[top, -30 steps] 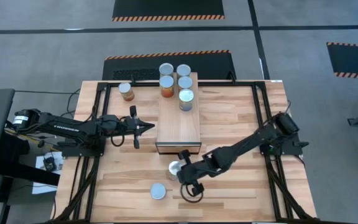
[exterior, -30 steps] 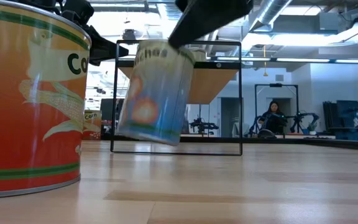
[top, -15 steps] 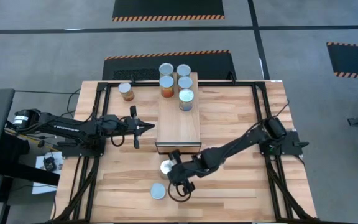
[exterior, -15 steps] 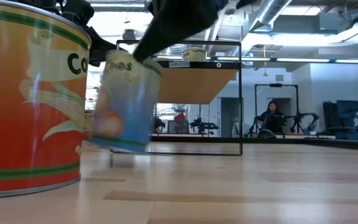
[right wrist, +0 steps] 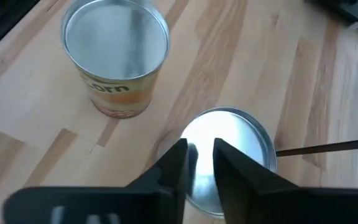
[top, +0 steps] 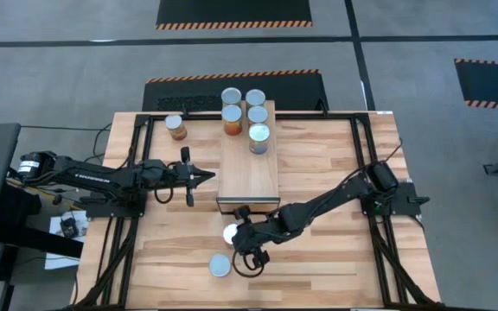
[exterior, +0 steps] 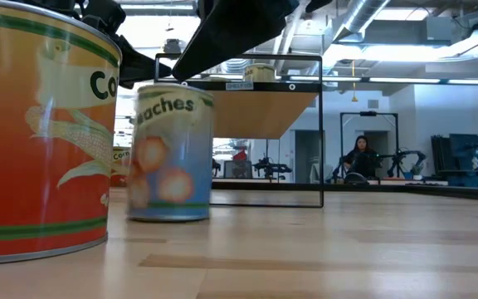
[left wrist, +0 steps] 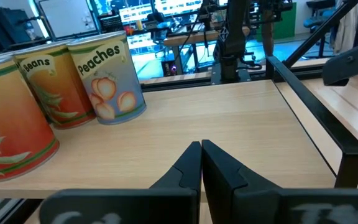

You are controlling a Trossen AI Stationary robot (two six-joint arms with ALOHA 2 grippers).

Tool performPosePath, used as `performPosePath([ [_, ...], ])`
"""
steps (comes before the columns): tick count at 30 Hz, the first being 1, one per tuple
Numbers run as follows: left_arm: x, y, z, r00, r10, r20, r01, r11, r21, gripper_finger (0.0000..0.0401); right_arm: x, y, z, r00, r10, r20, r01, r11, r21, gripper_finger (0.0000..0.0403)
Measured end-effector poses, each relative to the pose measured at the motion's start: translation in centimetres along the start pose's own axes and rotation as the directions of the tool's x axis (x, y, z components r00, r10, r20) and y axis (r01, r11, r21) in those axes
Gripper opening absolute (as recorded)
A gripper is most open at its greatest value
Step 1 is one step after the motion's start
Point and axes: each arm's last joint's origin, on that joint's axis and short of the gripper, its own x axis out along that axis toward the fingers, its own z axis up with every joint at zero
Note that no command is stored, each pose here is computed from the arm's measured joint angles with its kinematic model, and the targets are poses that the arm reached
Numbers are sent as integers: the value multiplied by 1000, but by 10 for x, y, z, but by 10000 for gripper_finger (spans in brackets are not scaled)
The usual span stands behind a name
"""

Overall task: Pick and place cans onto a shelf
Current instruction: Put the canned peaches on the shelf aligned with other canned peaches

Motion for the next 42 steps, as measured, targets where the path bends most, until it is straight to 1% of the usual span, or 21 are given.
performPosePath([
  [2,0,0,0,1000,0,0,0,1000,0,2,-4,3,1,1000,6,-9,-6,1000,-15,125],
  [3,0,0,0,1000,0,0,0,1000,0,2,-10,4,1,999,12,-31,-13,1000,-24,130],
  [5,0,0,0,1000,0,0,0,1000,0,2,-29,7,10,999,21,-35,-21,1000,-21,131],
  [7,0,0,0,1000,0,-2,0,1000,0,2,-54,11,16,999,4,-35,-4,1000,-13,118],
  [10,0,0,-1,1000,-1,-7,1,1000,1,2,-87,23,14,997,-45,-56,42,998,-55,74],
  [12,0,0,-1,1000,-1,-8,1,1000,1,2,-101,31,6,996,-66,-60,62,995,-78,35],
  [13,0,0,-1,1000,-1,-9,1,1000,1,2,-107,34,1,996,-65,-61,61,995,-73,19],
  [14,0,0,-1,1000,-1,-9,1,1000,1,2,-112,36,-5,997,-61,-44,59,997,-51,11],
  [16,0,0,-1,1000,-1,-9,1,1000,1,2,-117,41,-18,998,-67,-3,67,998,-6,14],
  [20,0,0,-1,1000,0,-8,0,1000,1,2,-112,46,-52,989,-81,122,77,996,39,17],
  [23,0,-2,0,1000,-9,-7,9,1000,2,2,-112,41,-78,971,-106,216,88,992,90,6],
  [26,-3,-7,5,999,-38,7,38,999,38,2,-113,31,-104,949,-147,277,111,983,144,9],
  [28,-4,-10,15,998,-61,28,59,997,47,2,-117,23,-117,932,-179,316,127,976,178,12],
  [33,-12,-22,41,990,-138,-21,138,990,23,2,-133,6,-141,900,-238,365,168,963,213,5],
  [36,-13,-37,54,975,-194,-106,197,980,13,2,-145,-4,-150,884,-278,375,206,953,221,5],
  [38,-11,-50,64,964,-226,-141,229,974,4,2,-153,-12,-154,874,-308,377,235,945,228,9],
  [42,-7,-79,80,935,-296,-196,306,952,22,2,-165,-26,-163,846,-369,385,285,923,259,16],
])
